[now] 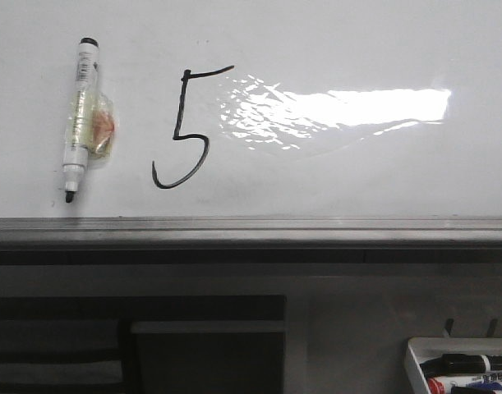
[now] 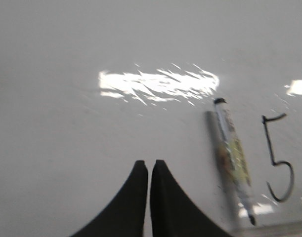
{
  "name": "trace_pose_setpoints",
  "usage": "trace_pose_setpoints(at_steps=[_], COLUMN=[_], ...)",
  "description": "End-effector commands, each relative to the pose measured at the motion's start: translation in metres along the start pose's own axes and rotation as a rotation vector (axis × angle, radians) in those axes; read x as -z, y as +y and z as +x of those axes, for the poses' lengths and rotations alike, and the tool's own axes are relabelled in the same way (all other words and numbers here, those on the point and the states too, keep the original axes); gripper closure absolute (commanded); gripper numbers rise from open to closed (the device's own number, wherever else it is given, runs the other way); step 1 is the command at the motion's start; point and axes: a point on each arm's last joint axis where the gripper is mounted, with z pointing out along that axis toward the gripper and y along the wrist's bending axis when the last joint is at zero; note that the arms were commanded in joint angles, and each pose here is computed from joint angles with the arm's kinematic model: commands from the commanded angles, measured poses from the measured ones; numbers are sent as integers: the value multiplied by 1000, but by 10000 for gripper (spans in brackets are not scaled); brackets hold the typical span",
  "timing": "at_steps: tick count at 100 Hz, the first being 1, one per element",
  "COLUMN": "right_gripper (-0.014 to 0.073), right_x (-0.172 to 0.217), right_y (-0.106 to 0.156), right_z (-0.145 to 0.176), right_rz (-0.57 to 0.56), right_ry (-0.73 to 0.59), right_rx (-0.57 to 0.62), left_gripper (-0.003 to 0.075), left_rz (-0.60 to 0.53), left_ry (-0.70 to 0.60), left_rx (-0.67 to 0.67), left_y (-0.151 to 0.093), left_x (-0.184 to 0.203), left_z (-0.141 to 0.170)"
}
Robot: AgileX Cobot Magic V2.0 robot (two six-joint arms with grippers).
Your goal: Write number 5 on whiteboard
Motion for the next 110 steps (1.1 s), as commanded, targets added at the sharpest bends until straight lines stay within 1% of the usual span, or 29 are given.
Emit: trace_pose_setpoints(at_steps=[1,9,18,22,30,33,34,40,50,52,110], right_gripper=[656,656,656,656,656,656,656,656,656,656,656], right_x=[0,0,0,0,0,0,0,0,0,0,0], right_y=[0,0,0,0,0,0,0,0,0,0,0], right_z=[-16,-16,-16,-16,-16,-16,-16,-16,-16,-16,-16], right_rz=[6,6,6,6,6,6,6,6,6,6,6], right_ry=[-98,-98,-98,-98,-98,-98,-98,-98,-98,-98,-98], right_rx=[17,17,17,17,17,17,17,17,17,17,17], left_gripper=[741,741,741,741,741,741,741,741,741,741,741], left_rz=[-60,-147,-224,-243,-257,-256,-257,-256,-262,-262,-262], left_ry=[-119,-117,-118,-113,-104,-68,-38,8,181,199,196], left_rx=[3,1,-60,-65,-30,-17,-10,3,25,27,30], left_y=[3,8,14,16,19,18,18,18,18,18,18], left_x=[4,7,9,10,12,14,14,16,18,18,18], left_z=[-17,-12,-4,3,19,22,24,30,46,47,47])
